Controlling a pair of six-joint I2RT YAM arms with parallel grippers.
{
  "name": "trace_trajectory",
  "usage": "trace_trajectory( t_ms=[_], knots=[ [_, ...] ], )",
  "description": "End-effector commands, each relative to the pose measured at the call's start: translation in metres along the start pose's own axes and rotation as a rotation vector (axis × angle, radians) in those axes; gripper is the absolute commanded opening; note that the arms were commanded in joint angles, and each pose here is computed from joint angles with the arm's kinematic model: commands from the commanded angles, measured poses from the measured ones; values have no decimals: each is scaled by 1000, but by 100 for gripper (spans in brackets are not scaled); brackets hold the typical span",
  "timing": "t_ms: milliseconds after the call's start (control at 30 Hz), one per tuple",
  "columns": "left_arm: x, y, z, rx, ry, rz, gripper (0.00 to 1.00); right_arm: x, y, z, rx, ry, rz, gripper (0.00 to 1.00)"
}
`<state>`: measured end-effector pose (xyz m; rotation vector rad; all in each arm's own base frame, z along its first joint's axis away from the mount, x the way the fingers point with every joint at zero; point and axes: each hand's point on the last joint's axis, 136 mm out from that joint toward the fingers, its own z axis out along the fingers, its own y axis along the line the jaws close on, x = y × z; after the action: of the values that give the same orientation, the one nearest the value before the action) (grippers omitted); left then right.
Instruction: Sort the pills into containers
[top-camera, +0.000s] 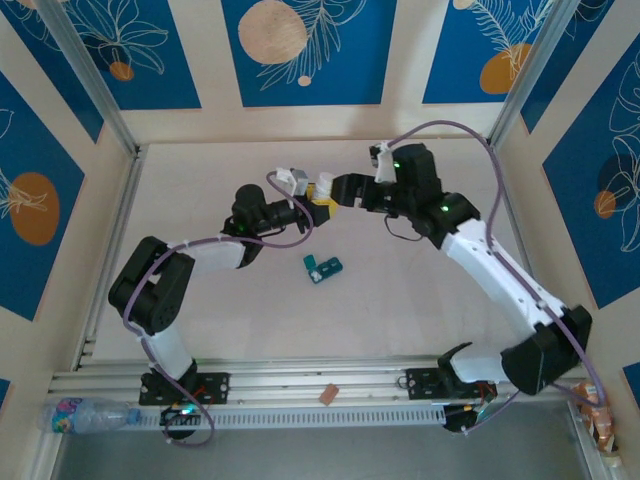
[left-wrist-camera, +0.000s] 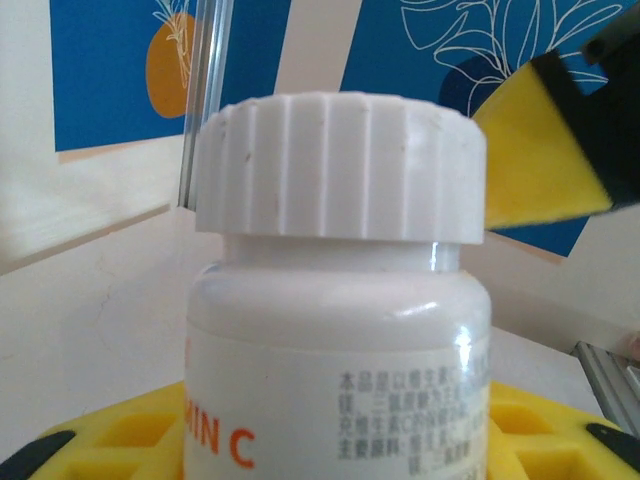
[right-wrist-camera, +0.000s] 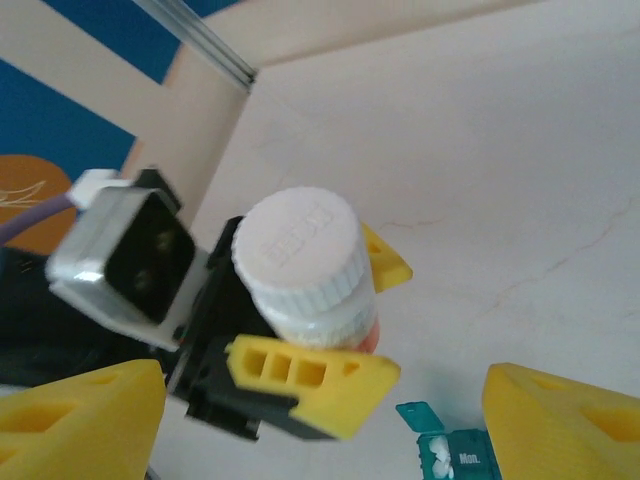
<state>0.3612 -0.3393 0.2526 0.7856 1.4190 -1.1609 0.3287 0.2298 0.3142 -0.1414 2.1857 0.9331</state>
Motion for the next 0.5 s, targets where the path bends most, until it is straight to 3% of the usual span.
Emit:
trace_trajectory(
  t_ms=[0,233,467],
  knots=[
    [-23,-18,0,79,-51,43,0,-2,12,-15,-111,2,-132,82],
    [-25,-31,2,177,-47,5,0,-8,22,-9,-279,87,-232,77],
    [-24,-36,1,205,-40,-5,0,-13,25,11,-303,118,-213,73]
  ],
)
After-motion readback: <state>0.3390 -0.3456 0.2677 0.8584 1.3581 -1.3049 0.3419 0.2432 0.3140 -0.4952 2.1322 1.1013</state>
